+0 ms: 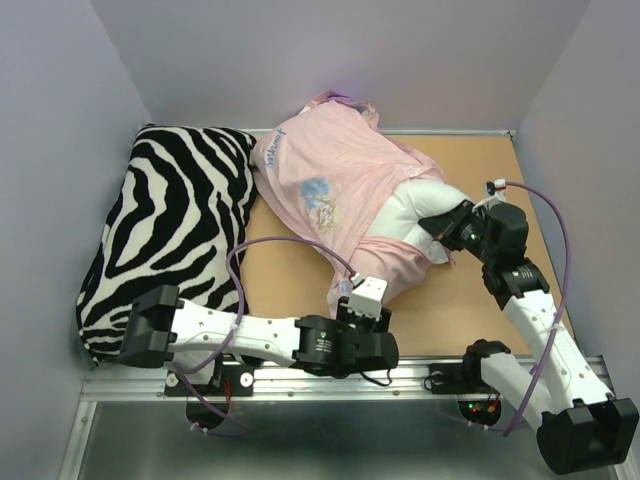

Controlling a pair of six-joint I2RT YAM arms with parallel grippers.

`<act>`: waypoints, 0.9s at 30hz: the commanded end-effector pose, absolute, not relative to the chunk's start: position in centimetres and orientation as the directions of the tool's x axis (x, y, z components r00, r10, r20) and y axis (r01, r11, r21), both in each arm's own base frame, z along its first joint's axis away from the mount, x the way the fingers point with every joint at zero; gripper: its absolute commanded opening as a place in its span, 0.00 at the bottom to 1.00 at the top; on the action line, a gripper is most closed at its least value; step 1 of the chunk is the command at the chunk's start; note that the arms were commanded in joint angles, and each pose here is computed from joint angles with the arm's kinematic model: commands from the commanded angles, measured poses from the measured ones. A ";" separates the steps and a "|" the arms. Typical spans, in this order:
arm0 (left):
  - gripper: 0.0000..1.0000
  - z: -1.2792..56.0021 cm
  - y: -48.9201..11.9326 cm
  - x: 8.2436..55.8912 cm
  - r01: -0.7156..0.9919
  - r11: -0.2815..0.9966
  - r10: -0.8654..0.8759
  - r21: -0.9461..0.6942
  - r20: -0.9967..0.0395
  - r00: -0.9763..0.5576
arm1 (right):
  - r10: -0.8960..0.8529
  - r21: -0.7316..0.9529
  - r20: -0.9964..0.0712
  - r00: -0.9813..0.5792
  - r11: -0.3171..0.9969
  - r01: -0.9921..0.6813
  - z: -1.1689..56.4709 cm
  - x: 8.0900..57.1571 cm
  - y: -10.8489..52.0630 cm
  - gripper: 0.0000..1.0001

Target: Remove the pillowcase from the pillow

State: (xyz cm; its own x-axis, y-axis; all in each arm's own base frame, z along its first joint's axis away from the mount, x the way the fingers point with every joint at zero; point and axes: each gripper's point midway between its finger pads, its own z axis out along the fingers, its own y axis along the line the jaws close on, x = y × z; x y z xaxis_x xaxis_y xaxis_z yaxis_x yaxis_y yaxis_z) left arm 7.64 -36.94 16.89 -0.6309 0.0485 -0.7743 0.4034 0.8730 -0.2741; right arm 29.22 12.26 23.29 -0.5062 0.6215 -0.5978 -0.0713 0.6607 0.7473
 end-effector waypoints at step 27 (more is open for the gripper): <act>0.11 17.6 -36.3 12.6 0.287 0.912 -0.099 -0.293 -0.836 -0.540 | 0.613 0.710 -0.691 -0.382 0.676 -0.198 32.8 31.0 12.2 0.01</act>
State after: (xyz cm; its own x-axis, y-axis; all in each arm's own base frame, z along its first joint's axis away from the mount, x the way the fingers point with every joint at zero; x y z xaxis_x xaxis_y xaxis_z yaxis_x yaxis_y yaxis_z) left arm 13.21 -35.84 17.53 -0.5281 -0.0862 -0.8448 0.2532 0.9336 -0.2535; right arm 29.51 12.30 23.95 -0.5451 0.5897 -0.5960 -0.0425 0.6905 0.7221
